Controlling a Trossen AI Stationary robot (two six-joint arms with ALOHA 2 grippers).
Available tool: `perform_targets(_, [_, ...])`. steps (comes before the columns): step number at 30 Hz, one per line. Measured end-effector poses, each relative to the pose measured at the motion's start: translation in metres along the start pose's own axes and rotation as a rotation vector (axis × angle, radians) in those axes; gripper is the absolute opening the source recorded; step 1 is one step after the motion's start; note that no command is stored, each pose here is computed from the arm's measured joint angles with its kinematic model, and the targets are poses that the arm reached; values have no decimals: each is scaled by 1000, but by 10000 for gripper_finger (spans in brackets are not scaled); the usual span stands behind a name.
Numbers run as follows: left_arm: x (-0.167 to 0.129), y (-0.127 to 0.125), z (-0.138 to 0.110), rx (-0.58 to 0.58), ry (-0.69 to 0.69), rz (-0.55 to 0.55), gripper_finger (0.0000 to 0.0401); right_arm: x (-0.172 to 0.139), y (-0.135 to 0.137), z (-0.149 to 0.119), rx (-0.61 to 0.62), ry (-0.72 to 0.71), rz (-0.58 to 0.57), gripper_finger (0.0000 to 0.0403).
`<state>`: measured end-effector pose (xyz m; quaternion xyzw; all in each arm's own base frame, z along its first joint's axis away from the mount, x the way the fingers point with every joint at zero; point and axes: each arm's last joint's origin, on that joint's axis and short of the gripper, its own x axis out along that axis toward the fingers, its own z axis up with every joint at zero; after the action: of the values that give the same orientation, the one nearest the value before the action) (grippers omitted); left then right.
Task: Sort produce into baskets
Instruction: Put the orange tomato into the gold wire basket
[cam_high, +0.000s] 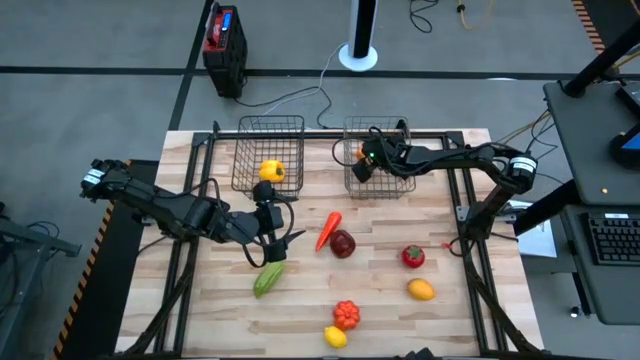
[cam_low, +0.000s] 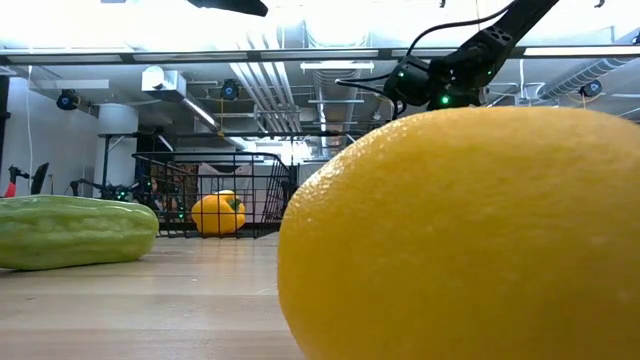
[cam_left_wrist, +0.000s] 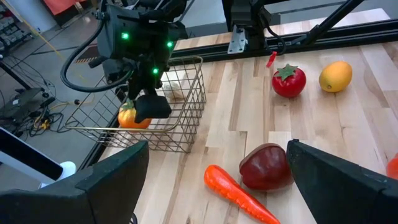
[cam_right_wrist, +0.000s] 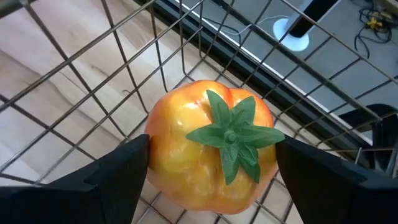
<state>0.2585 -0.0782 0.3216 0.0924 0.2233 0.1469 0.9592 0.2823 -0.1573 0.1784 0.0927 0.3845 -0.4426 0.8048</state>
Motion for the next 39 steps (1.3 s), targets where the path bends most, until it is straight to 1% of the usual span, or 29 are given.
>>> perform_targets(4, [0, 0, 0, -4, 0, 0, 361, 1, -2, 0, 5, 1, -4, 325])
perform_targets(10, [0, 0, 0, -10, 0, 0, 361, 2, -3, 1, 82, 2, -9, 325])
perform_targets(14, [0, 0, 0, -10, 0, 0, 361, 2, -4, 1, 86, 3, -9, 325])
perform_targets(20, [0, 0, 0, -18, 0, 0, 361, 2, -4, 0, 131, 5, -12, 325])
perform_targets(23, [0, 0, 0, -18, 0, 0, 361, 2, -4, 0, 131, 6, -12, 325])
perform_targets(32, [0, 0, 0, -18, 0, 0, 361, 2, -4, 0, 62, 7, -12, 325])
perform_targets(35, [0, 0, 0, -18, 0, 0, 361, 3, -4, 0, 62, 7, -12, 325])
perform_targets(39, [0, 0, 0, -18, 0, 0, 361, 3, -5, -1, 103, 9, -13, 325])
